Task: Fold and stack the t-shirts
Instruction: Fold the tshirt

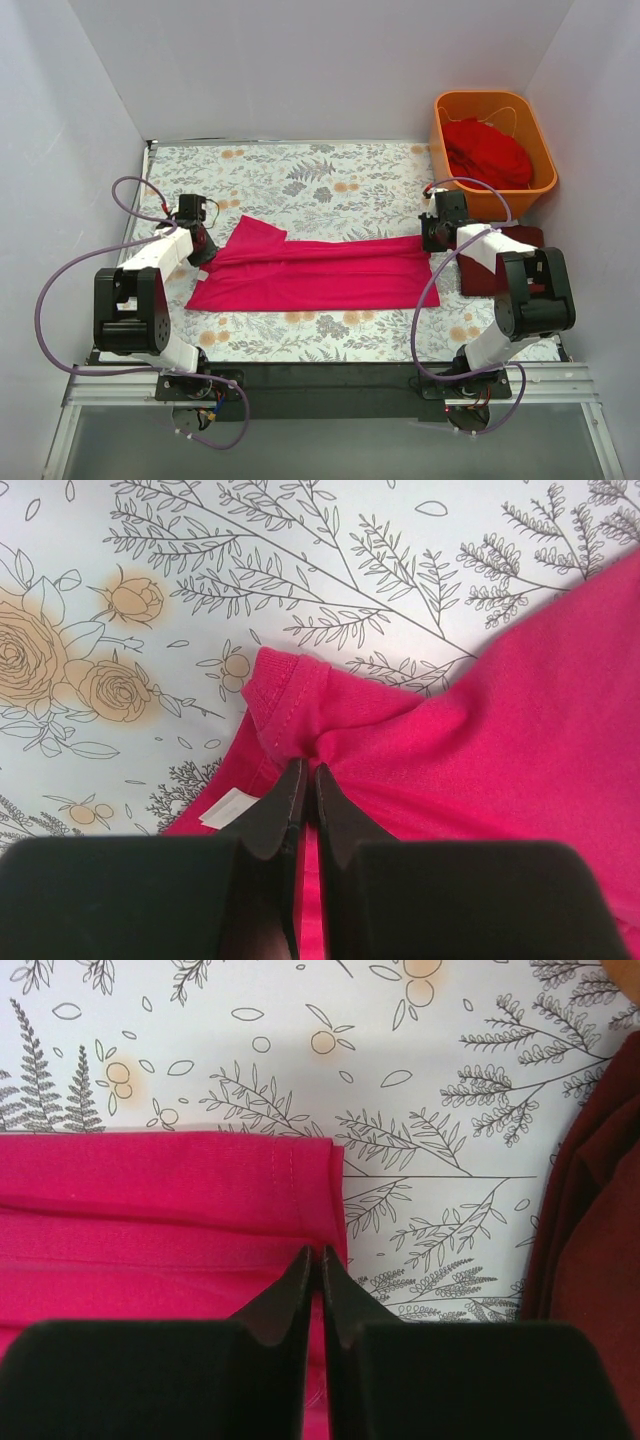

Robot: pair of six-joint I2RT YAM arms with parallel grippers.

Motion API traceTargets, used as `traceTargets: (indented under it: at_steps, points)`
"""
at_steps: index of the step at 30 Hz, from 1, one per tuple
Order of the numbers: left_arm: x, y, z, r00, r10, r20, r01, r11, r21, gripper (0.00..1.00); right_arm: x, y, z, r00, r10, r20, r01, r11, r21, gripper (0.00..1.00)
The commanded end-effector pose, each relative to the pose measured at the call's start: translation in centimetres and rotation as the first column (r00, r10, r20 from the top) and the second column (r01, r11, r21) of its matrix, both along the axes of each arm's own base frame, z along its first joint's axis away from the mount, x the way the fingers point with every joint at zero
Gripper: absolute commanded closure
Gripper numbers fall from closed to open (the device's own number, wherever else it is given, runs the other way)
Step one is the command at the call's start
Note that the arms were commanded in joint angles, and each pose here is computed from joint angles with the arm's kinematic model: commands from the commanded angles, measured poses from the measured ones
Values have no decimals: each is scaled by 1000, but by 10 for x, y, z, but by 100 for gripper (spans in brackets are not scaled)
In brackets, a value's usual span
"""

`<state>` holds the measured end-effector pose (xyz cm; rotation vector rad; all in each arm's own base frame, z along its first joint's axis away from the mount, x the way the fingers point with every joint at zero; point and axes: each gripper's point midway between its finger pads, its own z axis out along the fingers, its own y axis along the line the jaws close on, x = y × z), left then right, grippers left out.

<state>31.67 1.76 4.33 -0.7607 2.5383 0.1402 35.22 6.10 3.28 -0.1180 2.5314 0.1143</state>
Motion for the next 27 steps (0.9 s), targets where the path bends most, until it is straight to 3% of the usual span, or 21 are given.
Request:
traceTargets:
  at_steps: [1,6,7,11,15,19,27]
  points:
    - [1,7,13,998,22,53,-23,1000,22,99,5,1,0,1000,16,14,-16,1000,13,87]
    - [7,8,34,993,18,117,-22,999,30,74,6,13,17,998,46,36,-48,997,57,66]
    - [9,8,39,991,18,133,-22,999,31,63,6,15,21,998,50,43,-52,997,62,60]
    - [24,4,74,975,-1,223,-3,1000,18,42,9,21,45,995,62,76,-68,995,69,49]
    - [42,-11,95,961,-52,272,62,998,-31,39,8,36,68,988,92,122,-106,988,109,44]
    - [67,-37,94,946,-137,294,172,980,-99,37,5,71,86,975,153,164,-189,954,234,43]
    - [111,-59,54,946,-212,247,249,959,-132,42,4,173,101,931,297,212,-363,814,454,44]
